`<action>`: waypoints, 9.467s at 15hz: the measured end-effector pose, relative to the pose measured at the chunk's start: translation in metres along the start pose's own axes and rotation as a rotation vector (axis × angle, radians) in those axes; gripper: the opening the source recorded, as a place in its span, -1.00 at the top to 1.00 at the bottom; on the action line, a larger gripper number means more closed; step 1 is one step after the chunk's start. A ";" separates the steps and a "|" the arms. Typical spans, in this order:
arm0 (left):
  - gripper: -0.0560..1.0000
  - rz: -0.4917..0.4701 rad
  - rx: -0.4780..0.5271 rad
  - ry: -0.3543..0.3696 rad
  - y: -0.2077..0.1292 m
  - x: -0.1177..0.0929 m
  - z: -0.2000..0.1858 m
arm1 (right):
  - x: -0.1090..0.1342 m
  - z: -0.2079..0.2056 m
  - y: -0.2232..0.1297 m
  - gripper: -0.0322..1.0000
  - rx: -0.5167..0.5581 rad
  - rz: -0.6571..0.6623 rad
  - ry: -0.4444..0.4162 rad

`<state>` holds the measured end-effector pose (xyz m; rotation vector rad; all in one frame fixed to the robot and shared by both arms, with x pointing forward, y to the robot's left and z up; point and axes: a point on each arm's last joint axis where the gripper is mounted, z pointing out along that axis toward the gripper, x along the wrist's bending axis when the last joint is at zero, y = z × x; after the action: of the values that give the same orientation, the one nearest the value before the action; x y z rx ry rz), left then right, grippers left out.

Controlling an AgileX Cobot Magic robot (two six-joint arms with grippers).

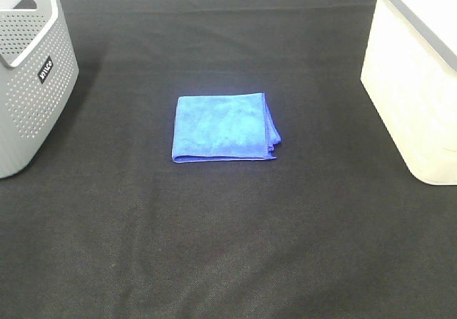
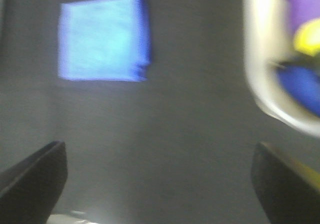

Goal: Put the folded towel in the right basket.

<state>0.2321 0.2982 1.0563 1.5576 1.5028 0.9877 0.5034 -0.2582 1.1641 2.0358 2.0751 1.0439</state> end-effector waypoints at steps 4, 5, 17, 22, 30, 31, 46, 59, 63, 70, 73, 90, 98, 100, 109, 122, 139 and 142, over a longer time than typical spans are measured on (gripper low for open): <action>-0.98 0.000 0.000 0.000 0.000 0.000 0.000 | 0.035 0.115 0.021 -0.91 0.204 -0.049 0.129; -0.98 0.000 0.000 0.000 0.000 0.000 0.000 | 0.038 0.147 0.024 -0.91 0.251 -0.043 0.146; -0.98 0.001 0.000 0.001 0.000 0.000 0.000 | -0.025 0.340 0.047 -0.91 0.410 0.009 0.112; -0.98 0.001 0.000 0.001 0.000 0.000 0.000 | -0.052 0.361 0.037 -0.91 0.450 0.056 0.096; -0.98 0.001 0.000 0.001 0.000 0.000 0.000 | -0.044 0.374 0.031 -0.91 0.469 0.093 0.159; -0.98 0.001 0.000 0.002 0.000 0.000 0.000 | -0.027 0.384 0.022 -0.87 0.481 0.073 0.173; -0.98 0.003 0.000 0.004 0.000 0.000 0.000 | 0.035 0.411 -0.010 0.54 0.533 -0.018 0.244; -0.98 0.003 0.000 0.005 0.000 0.000 0.000 | 0.090 0.167 0.112 0.54 0.062 -0.353 0.030; -0.98 0.003 0.000 0.005 0.000 0.000 0.000 | 0.004 0.058 0.152 0.54 -0.172 -0.178 -0.115; -0.98 0.003 0.000 0.005 0.000 0.000 0.000 | -0.144 0.048 0.136 0.54 -0.072 0.133 -0.311; -0.98 0.003 0.000 0.005 0.000 0.000 0.000 | -0.179 0.083 0.128 0.54 0.030 0.188 -0.335; -0.98 0.003 0.000 0.005 0.000 0.000 0.000 | -0.153 0.059 0.131 -0.81 -0.027 0.131 -0.333; -0.98 0.004 0.000 0.006 0.000 0.001 0.000 | -0.005 0.033 0.119 -0.81 -0.108 -0.176 -0.219; -0.98 0.004 0.000 0.006 0.000 0.001 0.000 | -0.003 0.027 0.106 -0.81 -0.094 -0.141 -0.217; -0.98 0.004 0.000 0.006 0.000 0.001 0.000 | -0.006 -0.038 -0.049 -0.81 -0.057 -0.098 -0.274; -0.98 0.004 0.000 0.006 0.000 0.001 0.000 | -0.048 -0.037 -0.265 -0.81 -0.304 -0.293 -0.323; -0.98 0.004 0.000 0.006 0.000 0.001 0.000 | -0.046 -0.045 -0.290 -0.81 -0.459 -0.272 -0.338; -0.98 0.004 0.000 0.006 0.000 0.001 0.000 | -0.046 -0.045 -0.290 -0.81 -0.459 -0.271 -0.337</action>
<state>0.2321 0.2987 1.0563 1.5593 1.5050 0.9950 0.2359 -0.2903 1.0382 1.5354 1.6884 0.9418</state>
